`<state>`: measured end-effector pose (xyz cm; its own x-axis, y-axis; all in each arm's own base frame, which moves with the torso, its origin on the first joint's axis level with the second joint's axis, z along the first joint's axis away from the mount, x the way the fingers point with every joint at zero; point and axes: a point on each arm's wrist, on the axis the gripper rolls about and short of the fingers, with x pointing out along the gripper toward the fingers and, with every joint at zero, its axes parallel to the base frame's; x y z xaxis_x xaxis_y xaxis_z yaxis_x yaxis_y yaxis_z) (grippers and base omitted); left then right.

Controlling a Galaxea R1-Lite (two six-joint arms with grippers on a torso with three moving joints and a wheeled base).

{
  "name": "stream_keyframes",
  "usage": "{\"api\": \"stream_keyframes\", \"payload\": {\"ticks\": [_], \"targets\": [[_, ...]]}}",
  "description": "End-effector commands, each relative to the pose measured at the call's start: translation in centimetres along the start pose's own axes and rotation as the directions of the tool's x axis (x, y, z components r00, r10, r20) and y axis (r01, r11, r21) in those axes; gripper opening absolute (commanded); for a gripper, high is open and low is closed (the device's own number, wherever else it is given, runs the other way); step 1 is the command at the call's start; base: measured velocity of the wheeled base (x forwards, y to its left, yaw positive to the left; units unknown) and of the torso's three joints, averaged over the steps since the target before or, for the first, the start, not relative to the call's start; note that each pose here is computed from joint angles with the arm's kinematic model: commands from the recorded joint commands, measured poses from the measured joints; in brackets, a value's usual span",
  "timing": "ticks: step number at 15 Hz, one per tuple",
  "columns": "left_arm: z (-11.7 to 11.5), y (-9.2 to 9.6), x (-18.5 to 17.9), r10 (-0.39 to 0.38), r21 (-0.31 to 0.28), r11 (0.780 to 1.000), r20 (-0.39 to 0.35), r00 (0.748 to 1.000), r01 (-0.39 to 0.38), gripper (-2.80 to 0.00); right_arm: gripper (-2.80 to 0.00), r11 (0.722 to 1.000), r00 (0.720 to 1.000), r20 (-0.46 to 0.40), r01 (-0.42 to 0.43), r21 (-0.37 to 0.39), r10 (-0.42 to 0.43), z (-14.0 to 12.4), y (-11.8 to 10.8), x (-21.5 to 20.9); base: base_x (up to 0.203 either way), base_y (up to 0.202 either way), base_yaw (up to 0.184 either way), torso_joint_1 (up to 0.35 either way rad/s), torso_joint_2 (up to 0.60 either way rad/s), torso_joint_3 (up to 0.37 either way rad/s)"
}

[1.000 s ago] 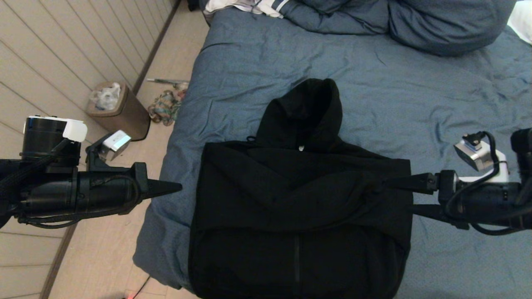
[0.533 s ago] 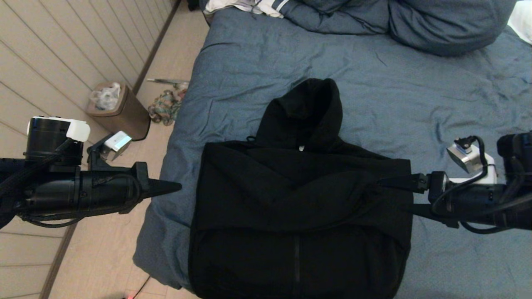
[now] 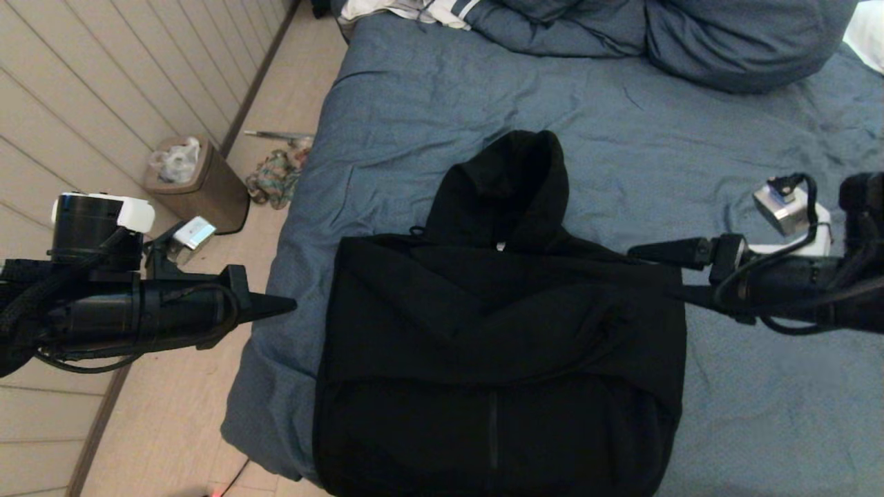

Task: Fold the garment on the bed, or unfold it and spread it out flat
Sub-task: Fold the black sweatshirt

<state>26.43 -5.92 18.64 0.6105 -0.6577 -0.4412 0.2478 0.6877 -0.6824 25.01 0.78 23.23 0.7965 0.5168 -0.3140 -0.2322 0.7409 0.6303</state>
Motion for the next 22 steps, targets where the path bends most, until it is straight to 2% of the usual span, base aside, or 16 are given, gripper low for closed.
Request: {"api": "stream_keyframes", "payload": {"ticks": [1,3,6,7,11,12,14,16,19,21,22], "targets": [[0.1,0.4,0.5,0.007,-0.005,1.000,0.006,1.000,-0.007,-2.80,0.00,1.000,0.999,0.052,0.007,-0.027,-0.006,2.6,0.2,1.8,0.000,0.000,0.000,0.000,0.00,0.000],[0.0,0.2,0.2,0.006,0.002,1.000,0.020,1.000,-0.006,-2.80,0.00,0.997,0.993,0.115,0.034,-0.063,-0.026,5.8,1.4,4.1,0.000,0.000,0.000,0.000,0.00,0.000],[-0.1,-0.1,-0.2,0.000,0.008,1.000,0.027,1.000,0.000,-2.80,0.00,0.993,0.985,0.152,0.097,-0.074,-0.085,9.3,2.6,8.5,0.000,0.000,0.000,0.000,0.00,0.000],[-0.2,0.0,-0.2,0.002,0.007,1.000,0.024,1.000,-0.002,-2.80,0.00,0.989,0.982,0.153,0.126,-0.076,-0.114,9.6,2.5,10.5,0.000,0.000,0.000,0.000,0.00,0.000],[-0.4,0.0,-0.4,-0.001,0.007,1.000,0.019,1.000,0.000,-2.80,-0.04,0.962,0.966,0.201,0.202,-0.184,-0.165,9.9,3.3,15.8,0.000,0.000,0.000,0.000,0.00,0.000],[-0.5,0.0,-0.4,-0.001,0.009,1.000,0.019,1.000,0.000,-2.80,-2.80,0.954,0.960,0.222,0.217,-0.206,-0.170,10.0,3.5,16.6,0.000,0.000,0.000,0.000,0.00,0.000],[-0.6,-0.2,-0.7,-0.004,0.013,1.000,0.025,1.000,0.004,-2.80,-2.80,0.942,0.959,0.245,0.208,-0.265,-0.143,9.7,4.0,18.3,0.000,0.000,0.000,0.000,0.00,0.000],[-0.9,-0.2,-1.0,-0.008,0.020,1.000,0.030,1.000,0.007,-2.80,-2.80,0.914,0.948,0.297,0.219,-0.340,-0.117,8.7,4.5,20.5,0.000,0.000,0.000,0.000,0.00,0.000],[-1.4,-0.1,-0.6,-0.022,0.036,0.999,0.027,0.999,0.021,-2.80,-2.80,0.858,0.897,0.425,0.308,-0.412,-0.118,7.9,4.9,22.7,0.000,0.000,0.000,0.000,0.00,0.000],[-1.5,-0.1,-0.3,-0.025,0.037,0.999,0.023,0.999,0.024,-2.80,-2.80,0.835,0.863,0.490,0.358,-0.417,-0.125,7.9,4.6,23.3,0.000,0.000,0.000,0.000,0.00,0.000],[-1.6,0.0,-0.2,-0.025,0.036,0.999,0.020,0.999,0.024,-2.80,-2.80,0.825,0.854,0.505,0.371,-0.427,-0.124,7.9,4.4,23.6,0.000,0.000,0.000,0.000,0.00,0.000]]}}
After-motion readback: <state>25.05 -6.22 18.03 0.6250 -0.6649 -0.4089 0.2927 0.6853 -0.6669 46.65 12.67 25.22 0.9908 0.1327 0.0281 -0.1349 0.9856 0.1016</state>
